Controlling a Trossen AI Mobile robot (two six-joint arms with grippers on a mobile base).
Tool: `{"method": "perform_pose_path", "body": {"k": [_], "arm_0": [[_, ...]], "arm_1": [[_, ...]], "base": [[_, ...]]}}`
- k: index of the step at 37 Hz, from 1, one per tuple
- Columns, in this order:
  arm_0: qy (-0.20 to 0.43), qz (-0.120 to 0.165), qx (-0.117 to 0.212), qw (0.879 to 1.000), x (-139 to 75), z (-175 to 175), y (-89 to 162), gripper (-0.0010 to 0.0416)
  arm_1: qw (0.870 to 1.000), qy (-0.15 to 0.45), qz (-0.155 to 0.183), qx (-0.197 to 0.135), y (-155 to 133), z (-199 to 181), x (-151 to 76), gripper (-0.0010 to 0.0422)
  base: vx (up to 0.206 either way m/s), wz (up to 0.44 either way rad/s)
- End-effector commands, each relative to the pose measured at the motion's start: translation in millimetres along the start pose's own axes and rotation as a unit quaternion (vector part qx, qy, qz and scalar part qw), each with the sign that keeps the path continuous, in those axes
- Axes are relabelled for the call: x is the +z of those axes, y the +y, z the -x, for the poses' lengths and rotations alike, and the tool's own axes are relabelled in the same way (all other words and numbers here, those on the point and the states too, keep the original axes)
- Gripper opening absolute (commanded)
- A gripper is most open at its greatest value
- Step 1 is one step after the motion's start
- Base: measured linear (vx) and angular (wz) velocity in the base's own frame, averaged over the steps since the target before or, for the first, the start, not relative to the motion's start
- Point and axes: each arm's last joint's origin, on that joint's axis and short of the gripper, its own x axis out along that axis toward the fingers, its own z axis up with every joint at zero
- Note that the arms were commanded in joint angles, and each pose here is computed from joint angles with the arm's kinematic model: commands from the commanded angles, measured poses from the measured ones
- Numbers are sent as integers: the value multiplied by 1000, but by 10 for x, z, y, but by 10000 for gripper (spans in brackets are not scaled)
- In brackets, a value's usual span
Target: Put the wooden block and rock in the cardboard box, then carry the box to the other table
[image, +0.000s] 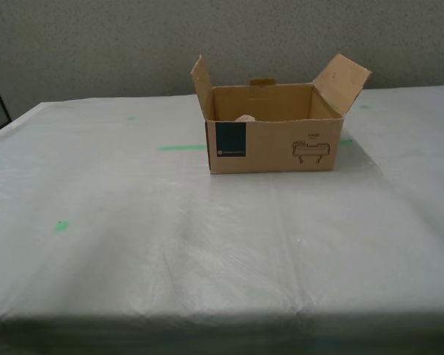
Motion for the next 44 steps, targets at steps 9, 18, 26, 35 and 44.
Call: {"method": "perform_pose_path", "body": {"k": [9,18,26,35,44], "arm_0": [[0,0,-1,1000,1,-1,0,394],[0,0,-1,1000,1,-1,0,393],[0,0,-1,1000,1,-1,0,393],[0,0,-1,1000,1,-1,0,393],[0,0,-1,1000,1,-1,0,394]], "arm_1": [[1000,-1,0,0,0,3,6,396],[1000,-1,0,0,-1,3,5,396],[1000,-2,0,1,0,3,6,396],[1000,-1,0,0,0,3,6,396],[1000,-1,0,0,-1,3,5,396]], "base": [[0,0],[0,0],[0,0],[0,0],[0,0]]}}
